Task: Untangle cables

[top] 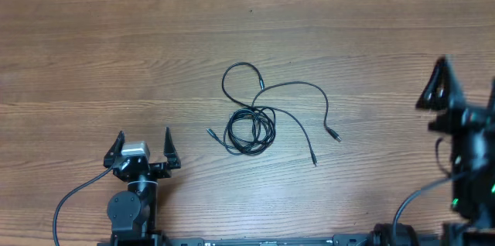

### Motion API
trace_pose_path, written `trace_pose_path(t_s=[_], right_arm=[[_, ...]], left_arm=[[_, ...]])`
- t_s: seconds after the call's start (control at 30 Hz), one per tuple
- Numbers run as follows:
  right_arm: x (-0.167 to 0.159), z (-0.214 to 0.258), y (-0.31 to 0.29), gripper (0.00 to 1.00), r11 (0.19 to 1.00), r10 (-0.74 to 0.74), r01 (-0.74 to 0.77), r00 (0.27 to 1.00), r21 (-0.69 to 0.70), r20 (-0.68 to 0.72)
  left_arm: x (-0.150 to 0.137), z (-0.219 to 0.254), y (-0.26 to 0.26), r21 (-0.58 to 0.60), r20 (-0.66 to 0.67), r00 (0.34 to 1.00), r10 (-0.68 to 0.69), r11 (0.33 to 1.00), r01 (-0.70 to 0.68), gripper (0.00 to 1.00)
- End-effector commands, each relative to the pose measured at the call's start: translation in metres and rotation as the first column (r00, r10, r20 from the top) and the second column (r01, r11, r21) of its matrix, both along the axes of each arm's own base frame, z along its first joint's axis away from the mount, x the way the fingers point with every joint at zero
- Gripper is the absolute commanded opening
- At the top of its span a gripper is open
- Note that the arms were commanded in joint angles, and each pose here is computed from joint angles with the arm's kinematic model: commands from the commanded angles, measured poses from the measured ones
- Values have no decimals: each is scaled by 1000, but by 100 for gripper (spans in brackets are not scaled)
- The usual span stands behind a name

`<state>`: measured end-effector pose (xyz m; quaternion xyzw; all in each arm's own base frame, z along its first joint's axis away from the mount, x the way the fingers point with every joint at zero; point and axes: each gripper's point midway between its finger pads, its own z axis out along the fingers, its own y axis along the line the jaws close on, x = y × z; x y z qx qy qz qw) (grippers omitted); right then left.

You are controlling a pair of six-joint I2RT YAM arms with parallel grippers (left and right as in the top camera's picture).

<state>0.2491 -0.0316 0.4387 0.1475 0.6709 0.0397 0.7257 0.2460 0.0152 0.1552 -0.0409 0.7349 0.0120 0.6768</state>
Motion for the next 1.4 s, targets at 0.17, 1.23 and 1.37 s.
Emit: trace_pose_path(t_s=[0.17, 1.23, 1.37], right_arm=[[39, 81, -3, 100, 990, -17, 7, 997, -143, -69], [219, -94, 18, 100, 978, 160, -207, 766, -2, -623], [226, -85, 18, 100, 978, 159, -206, 795, -14, -586]], left_arm=[[0, 1, 1, 22, 7, 1000, -1, 1000, 1, 100], [0, 1, 1, 22, 7, 1000, -1, 1000, 1, 100], [0, 1, 1, 22, 7, 1000, -1, 1000, 1, 100]])
